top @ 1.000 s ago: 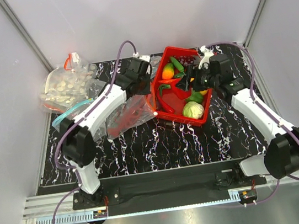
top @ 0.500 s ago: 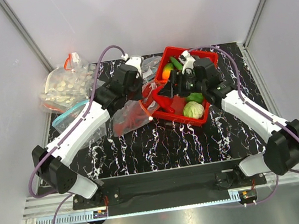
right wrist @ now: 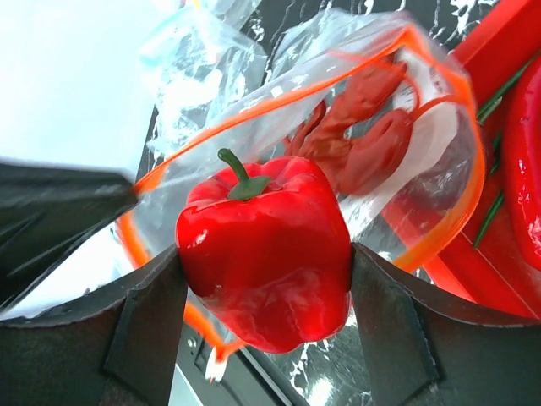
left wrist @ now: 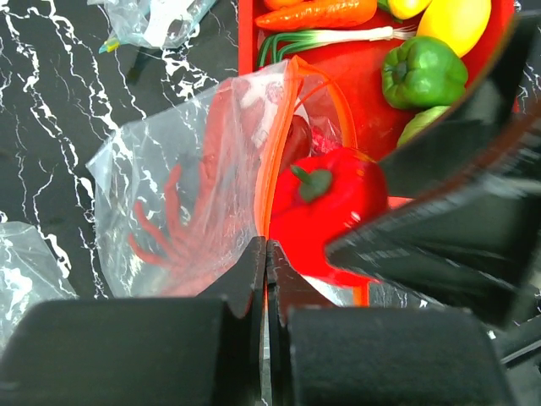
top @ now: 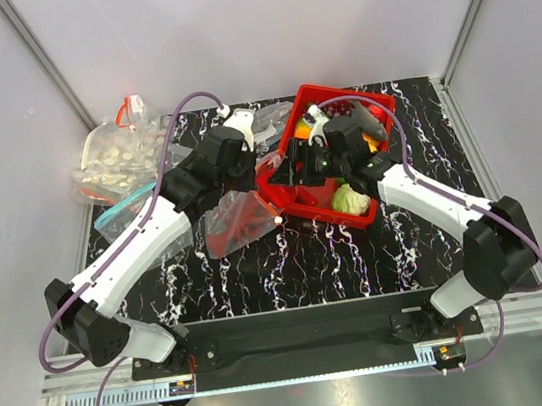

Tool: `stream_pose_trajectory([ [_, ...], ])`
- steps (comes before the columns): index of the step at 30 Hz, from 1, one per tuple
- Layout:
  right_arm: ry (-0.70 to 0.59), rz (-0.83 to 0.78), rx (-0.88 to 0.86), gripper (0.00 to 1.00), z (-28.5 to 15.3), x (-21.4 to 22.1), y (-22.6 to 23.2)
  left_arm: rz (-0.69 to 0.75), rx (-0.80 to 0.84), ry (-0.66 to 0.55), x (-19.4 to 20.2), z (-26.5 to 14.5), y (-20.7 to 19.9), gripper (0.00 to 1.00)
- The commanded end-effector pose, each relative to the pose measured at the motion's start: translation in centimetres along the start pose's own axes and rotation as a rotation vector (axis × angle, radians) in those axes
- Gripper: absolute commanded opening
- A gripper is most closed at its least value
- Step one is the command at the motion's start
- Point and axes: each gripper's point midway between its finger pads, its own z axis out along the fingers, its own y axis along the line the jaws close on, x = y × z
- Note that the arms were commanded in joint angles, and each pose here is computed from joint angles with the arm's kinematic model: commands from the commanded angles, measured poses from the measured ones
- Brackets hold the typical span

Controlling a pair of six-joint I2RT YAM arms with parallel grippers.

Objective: Place the food in the zip-top bag and seal the zipper
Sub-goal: Place the fake vegetable in the zipper food storage bag.

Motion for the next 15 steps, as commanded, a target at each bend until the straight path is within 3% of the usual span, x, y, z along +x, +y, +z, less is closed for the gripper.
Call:
stream_pose_trajectory([
  [1, -0.104, 0.029, -0.043, 0.24, 0.8, -2.8, 2.3, -0.005, 0.04, -0.123, -3.7, -2.9, -0.6, 0.0],
  [9, -0.16, 0.151, -0.155, 0.26, 4.3, -1.3, 4.9, 0.006, 0.168, -0.107, -3.0, -3.6, -2.6, 0.0],
  [11, -0.172, 0.178, -0.16, 0.38, 5.0, -0.7, 4.6, -0.003, 0.19, -0.109, -3.1, -3.9, -2.9, 0.0],
  [13, -0.171, 0.173, -0.184, 0.56, 5.2, 0.0, 5.0, -0.006, 0.228, -0.103, -2.9, -4.0, -3.5, 0.0],
  [14, -0.172, 0.162, -0.184, 0.73, 5.1, 0.0, 4.9, -0.014, 0.238, -0.098, -2.9, -3.9, -3.2, 0.0],
  [15, -0.174, 0.154, -0.184, 0.78, 4.8, 0.1, 5.0, -0.021, 0.242, -0.083, -2.6, -3.9, -3.0, 0.0],
])
